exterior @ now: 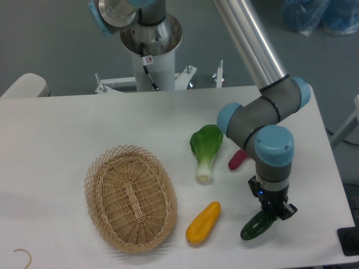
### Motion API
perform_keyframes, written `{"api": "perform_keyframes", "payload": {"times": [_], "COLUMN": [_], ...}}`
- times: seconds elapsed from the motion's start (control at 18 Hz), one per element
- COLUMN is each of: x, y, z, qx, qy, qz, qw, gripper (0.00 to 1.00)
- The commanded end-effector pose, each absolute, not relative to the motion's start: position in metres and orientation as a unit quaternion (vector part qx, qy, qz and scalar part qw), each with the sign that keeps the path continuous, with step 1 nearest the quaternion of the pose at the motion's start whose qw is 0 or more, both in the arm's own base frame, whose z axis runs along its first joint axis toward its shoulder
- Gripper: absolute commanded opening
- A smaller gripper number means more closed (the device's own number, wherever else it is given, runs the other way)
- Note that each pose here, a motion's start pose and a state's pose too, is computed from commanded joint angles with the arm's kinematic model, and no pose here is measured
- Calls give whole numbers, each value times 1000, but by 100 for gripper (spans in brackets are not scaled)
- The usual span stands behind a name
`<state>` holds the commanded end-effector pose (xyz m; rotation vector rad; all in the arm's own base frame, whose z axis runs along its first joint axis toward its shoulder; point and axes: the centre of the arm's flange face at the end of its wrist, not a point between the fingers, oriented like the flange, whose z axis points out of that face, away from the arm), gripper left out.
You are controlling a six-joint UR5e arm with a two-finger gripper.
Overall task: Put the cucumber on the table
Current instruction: 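Open the gripper to release the cucumber and lift away, then raise the open gripper above the cucumber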
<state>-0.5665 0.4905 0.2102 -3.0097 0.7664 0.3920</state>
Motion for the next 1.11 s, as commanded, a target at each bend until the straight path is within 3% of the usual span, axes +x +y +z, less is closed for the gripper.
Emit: {"api": "perform_keyframes", "payload": {"times": [0.06,0.11,0.17,0.22,0.56,0.89,1.11], "x": [-567,-567,-568,-569,-568,-570,-560], "y": [490,490,490,491,491,487,456], "z": [211,211,213,217,245,321,381], "qx": [-962,-962,-962,-961,-959,-950,-943], "qy": [243,242,242,244,239,240,286], "qz": [126,126,127,131,149,196,167], "qw": [6,6,6,7,18,26,5], "gripper": [47,57,85,100,100,100,100]}}
